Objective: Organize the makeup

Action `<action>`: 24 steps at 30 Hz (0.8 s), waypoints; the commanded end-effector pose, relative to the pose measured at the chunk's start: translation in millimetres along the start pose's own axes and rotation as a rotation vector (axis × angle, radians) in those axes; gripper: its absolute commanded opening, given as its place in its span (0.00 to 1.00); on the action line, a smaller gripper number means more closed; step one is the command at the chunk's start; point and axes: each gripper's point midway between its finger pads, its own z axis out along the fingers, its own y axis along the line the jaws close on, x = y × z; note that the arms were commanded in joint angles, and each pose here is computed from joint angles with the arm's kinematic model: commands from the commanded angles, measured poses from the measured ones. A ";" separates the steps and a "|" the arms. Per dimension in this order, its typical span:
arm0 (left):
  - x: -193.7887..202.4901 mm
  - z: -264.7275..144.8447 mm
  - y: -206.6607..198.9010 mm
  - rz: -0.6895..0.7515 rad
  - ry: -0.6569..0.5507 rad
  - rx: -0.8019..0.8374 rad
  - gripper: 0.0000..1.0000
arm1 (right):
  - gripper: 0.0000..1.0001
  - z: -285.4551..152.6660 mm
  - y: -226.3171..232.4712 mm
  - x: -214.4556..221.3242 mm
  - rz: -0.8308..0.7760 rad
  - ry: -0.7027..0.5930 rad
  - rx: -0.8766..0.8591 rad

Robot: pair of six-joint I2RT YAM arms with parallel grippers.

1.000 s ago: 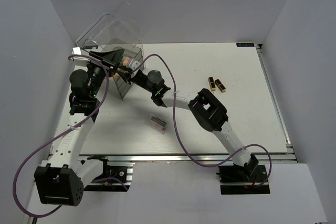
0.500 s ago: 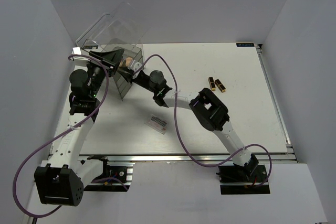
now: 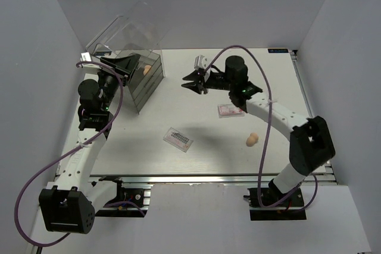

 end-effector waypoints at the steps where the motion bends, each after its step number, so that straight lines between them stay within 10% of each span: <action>1: -0.2 -7.3 -23.5 0.035 0.009 0.085 0.62 | 0.37 -48.8 58.0 49.2 0.223 0.292 -0.230; 8: 1.7 -7.9 -21.5 0.040 0.014 0.087 0.62 | 0.57 -170.1 109.4 97.9 0.030 0.622 -0.468; 24: 5.9 -6.7 -15.7 0.014 0.024 0.099 0.62 | 0.53 -297.4 151.2 160.9 -0.089 1.028 -0.761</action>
